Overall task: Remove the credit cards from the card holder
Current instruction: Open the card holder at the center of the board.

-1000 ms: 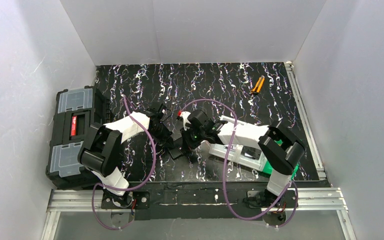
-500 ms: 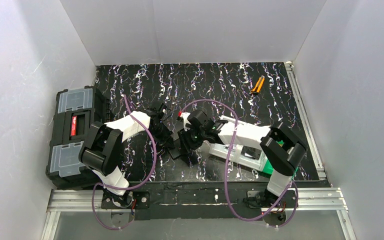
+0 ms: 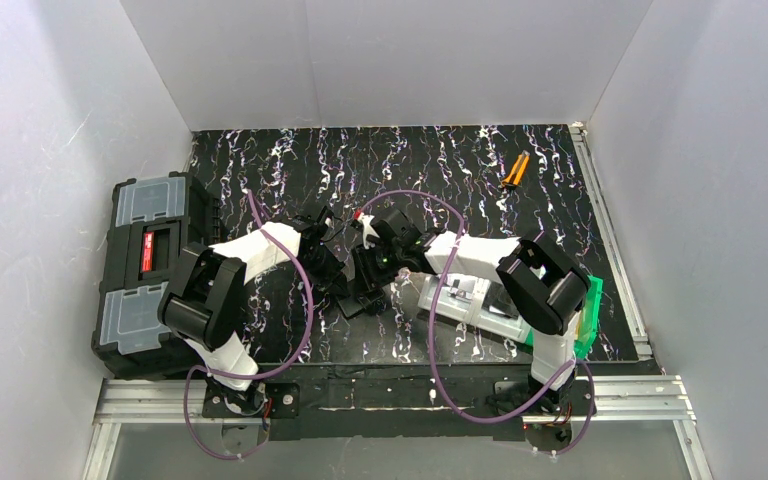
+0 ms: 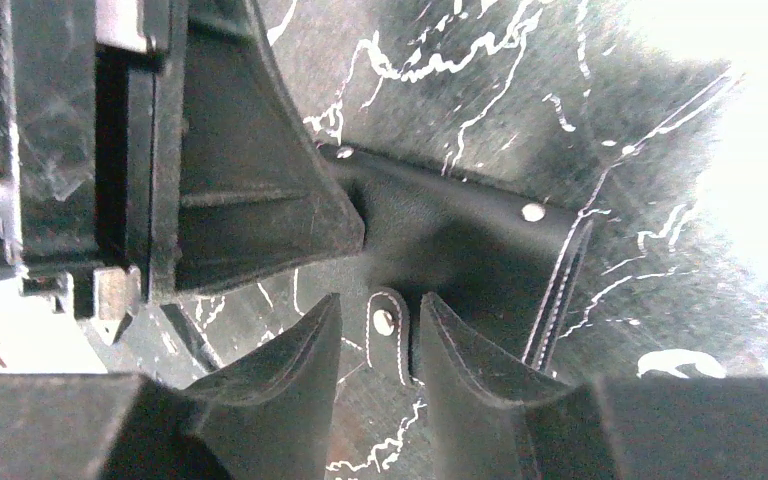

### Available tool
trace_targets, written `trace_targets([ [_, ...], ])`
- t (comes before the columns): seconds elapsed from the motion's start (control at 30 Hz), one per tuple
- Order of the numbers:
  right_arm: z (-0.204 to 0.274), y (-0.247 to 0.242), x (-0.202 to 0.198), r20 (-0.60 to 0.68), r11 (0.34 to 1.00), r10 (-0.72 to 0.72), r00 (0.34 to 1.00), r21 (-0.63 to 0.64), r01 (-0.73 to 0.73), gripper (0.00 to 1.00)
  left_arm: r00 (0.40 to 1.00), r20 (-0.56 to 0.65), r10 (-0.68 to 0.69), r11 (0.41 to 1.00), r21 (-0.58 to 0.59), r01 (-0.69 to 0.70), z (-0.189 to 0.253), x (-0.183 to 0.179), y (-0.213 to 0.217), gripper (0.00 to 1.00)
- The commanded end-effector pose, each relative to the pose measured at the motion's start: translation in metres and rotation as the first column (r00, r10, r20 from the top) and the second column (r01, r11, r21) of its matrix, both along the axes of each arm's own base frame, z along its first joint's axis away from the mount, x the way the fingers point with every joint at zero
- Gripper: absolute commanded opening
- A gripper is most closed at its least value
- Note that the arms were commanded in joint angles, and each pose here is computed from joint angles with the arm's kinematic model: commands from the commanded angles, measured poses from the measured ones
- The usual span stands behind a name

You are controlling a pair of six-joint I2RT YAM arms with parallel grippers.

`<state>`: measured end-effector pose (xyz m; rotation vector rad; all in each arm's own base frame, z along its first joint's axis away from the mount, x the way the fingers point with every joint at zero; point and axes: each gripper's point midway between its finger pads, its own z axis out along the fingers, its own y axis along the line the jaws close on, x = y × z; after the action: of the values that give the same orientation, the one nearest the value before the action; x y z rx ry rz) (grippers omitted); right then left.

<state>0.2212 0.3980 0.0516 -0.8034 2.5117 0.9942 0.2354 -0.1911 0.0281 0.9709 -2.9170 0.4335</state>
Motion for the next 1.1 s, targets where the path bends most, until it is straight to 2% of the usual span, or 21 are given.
trace_targets([
  [0.0, -0.011, -0.004, -0.028, -0.118, 1.000, 0.026, 0.993, 0.003, -0.026, 0.41, 0.995, -0.098, 0.028, 0.980, 0.200, -0.007, -0.046, -0.026, 0.035, 0.00],
  [0.43, -0.021, -0.019, -0.044, -0.174, 0.997, 0.004, 0.985, -0.081, -0.019, 0.36, 0.993, -0.112, 0.046, 0.981, 0.192, -0.024, -0.049, -0.026, 0.032, 0.00],
  [0.57, -0.018, -0.018, -0.052, -0.159, 0.996, 0.040, 0.986, -0.069, -0.051, 0.34, 0.992, -0.115, 0.051, 0.982, 0.189, -0.029, -0.050, -0.026, 0.032, 0.00],
  [0.67, -0.020, -0.015, -0.054, -0.158, 0.993, 0.065, 0.985, -0.092, -0.080, 0.28, 0.991, -0.122, 0.058, 0.982, 0.188, -0.034, -0.052, -0.028, 0.031, 0.00],
  [0.9, -0.024, -0.011, -0.064, -0.152, 0.983, 0.100, 0.983, -0.134, -0.121, 0.27, 0.990, -0.131, 0.061, 0.983, 0.181, -0.037, -0.053, -0.028, 0.029, 0.00],
  [1.07, -0.030, -0.011, -0.066, -0.156, 0.976, 0.095, 0.983, -0.179, -0.123, 0.40, 0.989, -0.135, 0.065, 0.984, 0.175, -0.041, -0.053, -0.028, 0.028, 0.00],
])
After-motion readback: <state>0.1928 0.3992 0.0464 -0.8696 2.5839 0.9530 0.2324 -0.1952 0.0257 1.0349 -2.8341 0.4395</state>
